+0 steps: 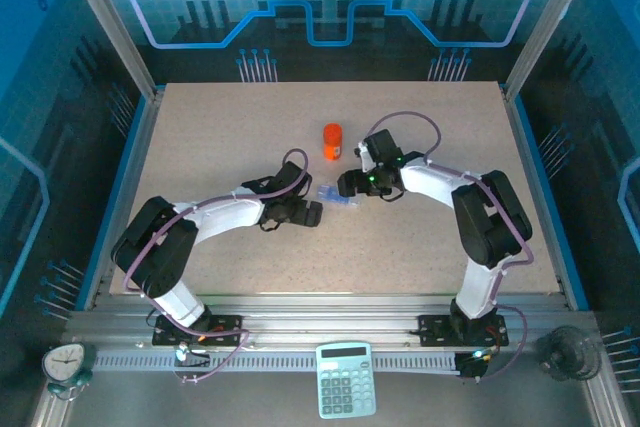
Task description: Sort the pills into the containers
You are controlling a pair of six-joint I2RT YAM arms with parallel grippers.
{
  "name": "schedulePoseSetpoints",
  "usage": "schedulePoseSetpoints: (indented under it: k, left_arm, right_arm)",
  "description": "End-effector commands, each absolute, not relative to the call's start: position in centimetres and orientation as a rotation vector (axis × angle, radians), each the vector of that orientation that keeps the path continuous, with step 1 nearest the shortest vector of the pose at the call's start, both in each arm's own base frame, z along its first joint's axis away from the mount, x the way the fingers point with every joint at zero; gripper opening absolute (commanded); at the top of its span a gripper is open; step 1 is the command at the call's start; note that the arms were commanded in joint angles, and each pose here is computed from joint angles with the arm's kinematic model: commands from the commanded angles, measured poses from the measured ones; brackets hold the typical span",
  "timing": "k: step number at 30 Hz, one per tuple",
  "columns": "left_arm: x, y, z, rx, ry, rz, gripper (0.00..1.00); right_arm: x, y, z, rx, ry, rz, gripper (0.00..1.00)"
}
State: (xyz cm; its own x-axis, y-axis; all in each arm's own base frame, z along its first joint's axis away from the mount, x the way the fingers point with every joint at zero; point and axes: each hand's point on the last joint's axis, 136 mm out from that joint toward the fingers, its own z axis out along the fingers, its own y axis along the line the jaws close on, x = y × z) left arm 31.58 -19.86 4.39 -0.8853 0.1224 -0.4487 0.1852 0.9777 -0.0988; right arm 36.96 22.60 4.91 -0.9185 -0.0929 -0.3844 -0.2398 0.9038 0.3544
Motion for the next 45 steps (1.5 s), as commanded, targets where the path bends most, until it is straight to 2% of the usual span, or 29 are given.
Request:
schedulePoseSetpoints:
  k: [1, 18, 37, 45]
  left_arm:
    - [32.6, -19.8, 6.1, 0.227, 2.623, -0.193, 0.99]
    - [33.4, -20.0, 6.1, 0.240, 2.625, -0.187, 0.99]
    - [35.4, -20.4, 3.5, 0.254, 2.672, -0.184, 0.99]
    - [37.0, -21.2, 4.2, 0.256, 2.654, -0.207, 0.99]
  right_arm:
    - [37.3, 22.4, 4.2, -0.235, 2.731, 0.564, 0.80]
    - [36.6, 21.6, 1.1, -0.231, 2.799, 0.514, 0.78]
    - [36.2, 21.5, 0.1, -0.230, 2.820, 0.511, 0.77]
    - [35.9, 21.4, -0.3, -0.231, 2.830, 0.509, 0.77]
